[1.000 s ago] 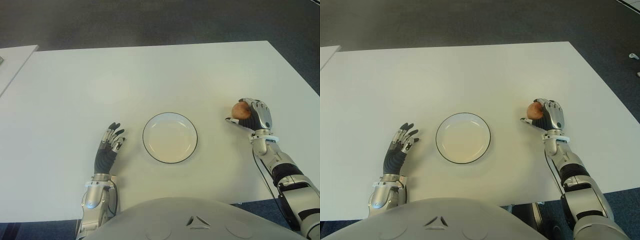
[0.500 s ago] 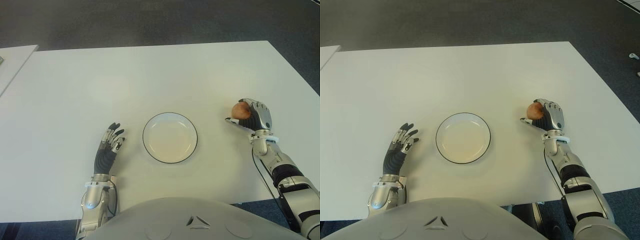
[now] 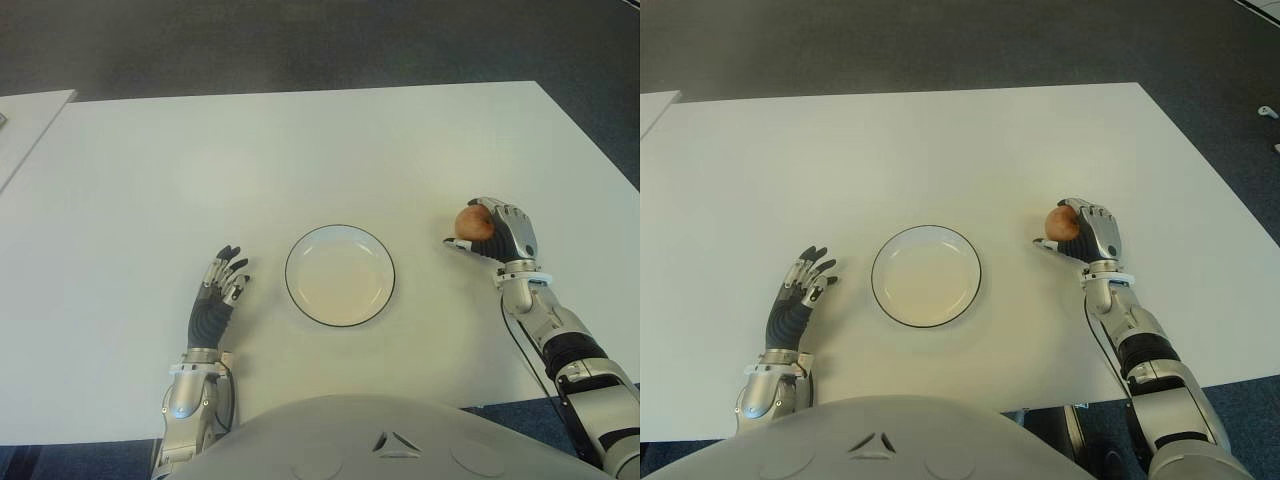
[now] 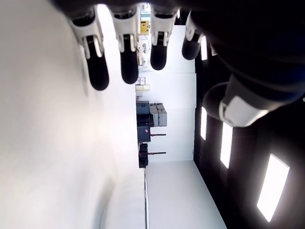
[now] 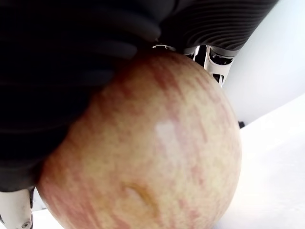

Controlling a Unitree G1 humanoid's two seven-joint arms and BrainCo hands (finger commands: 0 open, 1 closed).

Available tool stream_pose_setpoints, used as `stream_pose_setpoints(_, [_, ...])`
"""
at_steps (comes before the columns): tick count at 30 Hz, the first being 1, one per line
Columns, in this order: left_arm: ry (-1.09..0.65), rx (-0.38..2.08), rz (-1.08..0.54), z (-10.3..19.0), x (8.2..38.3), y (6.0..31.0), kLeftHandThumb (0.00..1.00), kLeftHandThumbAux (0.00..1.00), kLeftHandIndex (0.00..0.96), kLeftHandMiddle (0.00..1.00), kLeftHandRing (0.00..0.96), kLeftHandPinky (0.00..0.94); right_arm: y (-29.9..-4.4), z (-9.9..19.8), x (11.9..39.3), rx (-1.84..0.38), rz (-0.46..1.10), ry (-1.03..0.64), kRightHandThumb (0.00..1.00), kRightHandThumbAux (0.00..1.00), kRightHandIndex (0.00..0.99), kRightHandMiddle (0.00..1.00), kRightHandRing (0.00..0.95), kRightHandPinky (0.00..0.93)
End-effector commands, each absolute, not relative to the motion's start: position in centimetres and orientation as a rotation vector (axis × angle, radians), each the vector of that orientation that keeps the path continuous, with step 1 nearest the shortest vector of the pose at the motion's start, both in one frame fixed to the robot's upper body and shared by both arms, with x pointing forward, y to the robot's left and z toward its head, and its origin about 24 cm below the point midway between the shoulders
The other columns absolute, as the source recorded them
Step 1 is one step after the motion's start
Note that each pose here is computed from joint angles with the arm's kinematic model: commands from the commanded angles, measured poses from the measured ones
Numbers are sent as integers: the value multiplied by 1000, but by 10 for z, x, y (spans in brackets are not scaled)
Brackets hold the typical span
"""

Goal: Put the apples into the plate.

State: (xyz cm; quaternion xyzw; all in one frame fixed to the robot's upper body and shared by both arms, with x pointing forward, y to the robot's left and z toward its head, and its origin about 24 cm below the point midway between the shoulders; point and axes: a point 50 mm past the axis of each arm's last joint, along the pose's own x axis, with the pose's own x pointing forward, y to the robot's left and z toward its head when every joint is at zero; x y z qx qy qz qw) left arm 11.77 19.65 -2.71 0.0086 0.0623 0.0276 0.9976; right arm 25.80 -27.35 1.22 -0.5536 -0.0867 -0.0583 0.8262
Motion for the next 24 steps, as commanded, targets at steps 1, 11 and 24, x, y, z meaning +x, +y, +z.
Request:
stream_pose_setpoints(1, [235, 4, 52, -43, 105, 197, 161, 514, 74, 114, 185, 261, -265, 41, 272, -1161, -112, -304, 751, 706, 441, 888, 885, 869])
stream_pose_setpoints(11, [242, 0, 50, -45, 107, 196, 159, 507, 74, 117, 187, 264, -227, 89, 272, -1118, -63, -493, 750, 707, 440, 918, 909, 892])
stream_pose_setpoints(24, [239, -10, 54, -44, 111, 190, 162, 541, 65, 120, 190, 259, -148, 97, 261, -1042, 122, -624, 752, 705, 441, 901, 890, 867])
